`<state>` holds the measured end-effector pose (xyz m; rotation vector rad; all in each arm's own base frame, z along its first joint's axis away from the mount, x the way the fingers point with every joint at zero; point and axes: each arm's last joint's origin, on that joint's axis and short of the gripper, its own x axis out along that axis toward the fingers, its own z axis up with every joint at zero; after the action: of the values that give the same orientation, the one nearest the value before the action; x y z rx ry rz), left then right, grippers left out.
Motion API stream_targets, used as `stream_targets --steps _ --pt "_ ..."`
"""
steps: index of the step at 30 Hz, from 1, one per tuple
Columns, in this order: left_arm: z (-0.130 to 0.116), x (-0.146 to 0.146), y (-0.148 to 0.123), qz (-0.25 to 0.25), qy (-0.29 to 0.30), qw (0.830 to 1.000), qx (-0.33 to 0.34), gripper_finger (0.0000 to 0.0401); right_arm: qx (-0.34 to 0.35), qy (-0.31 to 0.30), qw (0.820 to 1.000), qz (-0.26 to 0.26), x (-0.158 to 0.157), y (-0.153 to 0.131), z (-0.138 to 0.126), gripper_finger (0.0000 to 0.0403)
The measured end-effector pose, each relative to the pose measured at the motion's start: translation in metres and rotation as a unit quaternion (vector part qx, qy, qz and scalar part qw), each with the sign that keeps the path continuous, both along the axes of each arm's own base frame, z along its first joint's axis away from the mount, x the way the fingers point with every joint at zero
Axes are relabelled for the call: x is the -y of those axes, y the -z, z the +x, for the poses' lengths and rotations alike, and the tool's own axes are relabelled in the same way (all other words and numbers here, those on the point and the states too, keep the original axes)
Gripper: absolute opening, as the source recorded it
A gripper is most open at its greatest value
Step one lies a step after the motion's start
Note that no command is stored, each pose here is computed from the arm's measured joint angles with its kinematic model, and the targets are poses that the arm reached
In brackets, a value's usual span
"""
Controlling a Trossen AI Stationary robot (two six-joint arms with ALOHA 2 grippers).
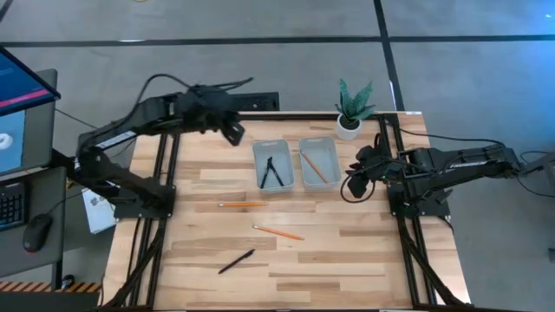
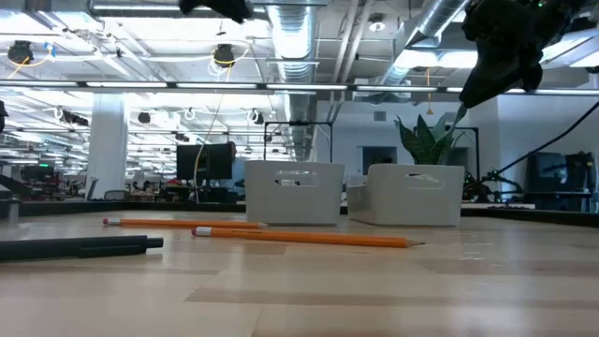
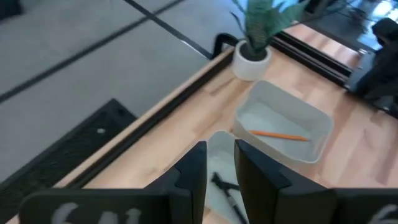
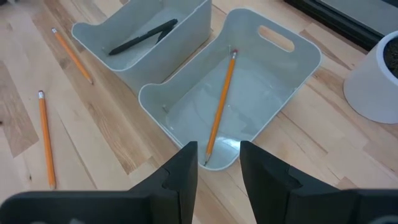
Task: Sort pens & pencils
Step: Put the top yellow pencil into the right gray bin
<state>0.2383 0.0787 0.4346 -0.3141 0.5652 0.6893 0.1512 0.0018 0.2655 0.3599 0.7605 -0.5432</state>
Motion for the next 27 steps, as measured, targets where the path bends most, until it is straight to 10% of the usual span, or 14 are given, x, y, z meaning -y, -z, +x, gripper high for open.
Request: stream_targets --steps 13,27 --pt "-0.071 0.051 -0.002 -0.007 -0.034 0.996 -0.088 0.0073 0.002 0.0 1.0 0.0 0.0 0.0 0.0 0.0144" --pt "-0.052 0.075 0.104 -0.048 -0.003 0.968 -0.246 0.0073 0.03 0.0 1.0 0.003 0.0 -0.004 0.004 0.0144"
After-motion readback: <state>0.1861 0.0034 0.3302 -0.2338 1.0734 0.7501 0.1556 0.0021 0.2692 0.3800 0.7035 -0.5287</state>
